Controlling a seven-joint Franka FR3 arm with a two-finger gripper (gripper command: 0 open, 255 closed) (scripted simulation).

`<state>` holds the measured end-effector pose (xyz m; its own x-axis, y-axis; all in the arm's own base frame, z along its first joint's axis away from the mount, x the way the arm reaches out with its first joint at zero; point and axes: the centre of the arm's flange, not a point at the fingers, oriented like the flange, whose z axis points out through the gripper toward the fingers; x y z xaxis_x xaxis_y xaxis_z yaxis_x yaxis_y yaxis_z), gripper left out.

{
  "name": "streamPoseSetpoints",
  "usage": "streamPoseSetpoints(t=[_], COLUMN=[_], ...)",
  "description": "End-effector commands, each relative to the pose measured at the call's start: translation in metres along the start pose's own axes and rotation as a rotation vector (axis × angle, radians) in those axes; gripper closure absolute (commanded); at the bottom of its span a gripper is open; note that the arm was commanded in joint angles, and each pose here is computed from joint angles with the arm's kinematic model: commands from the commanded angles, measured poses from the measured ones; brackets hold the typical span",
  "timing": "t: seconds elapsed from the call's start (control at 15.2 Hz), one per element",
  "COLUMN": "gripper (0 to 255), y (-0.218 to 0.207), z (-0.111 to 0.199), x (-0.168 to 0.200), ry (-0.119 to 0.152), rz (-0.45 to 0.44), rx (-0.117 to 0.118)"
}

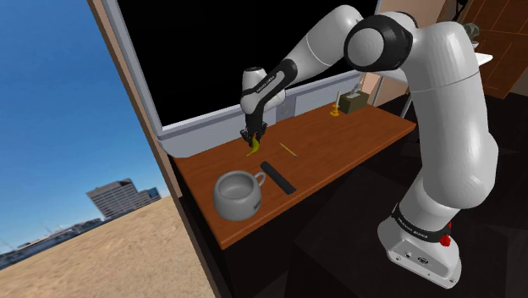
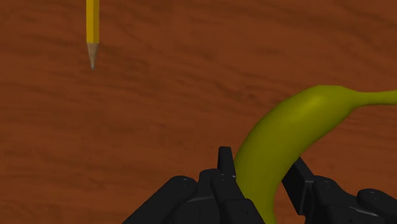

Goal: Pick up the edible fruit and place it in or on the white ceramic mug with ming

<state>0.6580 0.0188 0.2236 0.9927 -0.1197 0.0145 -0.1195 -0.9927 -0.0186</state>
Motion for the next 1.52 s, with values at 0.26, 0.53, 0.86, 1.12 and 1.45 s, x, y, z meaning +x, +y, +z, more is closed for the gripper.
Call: streamPoseSetpoints(t=[0.26, 0.53, 0.86, 1.12, 1.45], gripper=[255, 255, 255, 255, 255], y=[-0.001, -0.001, -0.002, -0.002, -0.002], z=[-0.032, -0.053, -0.079, -0.100, -0.127], x=[0.001, 0.001, 0.001, 0.002, 0.002], ry=[0.000, 0.000, 0.000, 0.000, 0.000], rz=[0.000, 0.000, 0.000, 0.000, 0.000], rx=[0.000, 0.000, 0.000, 0.000, 0.000])
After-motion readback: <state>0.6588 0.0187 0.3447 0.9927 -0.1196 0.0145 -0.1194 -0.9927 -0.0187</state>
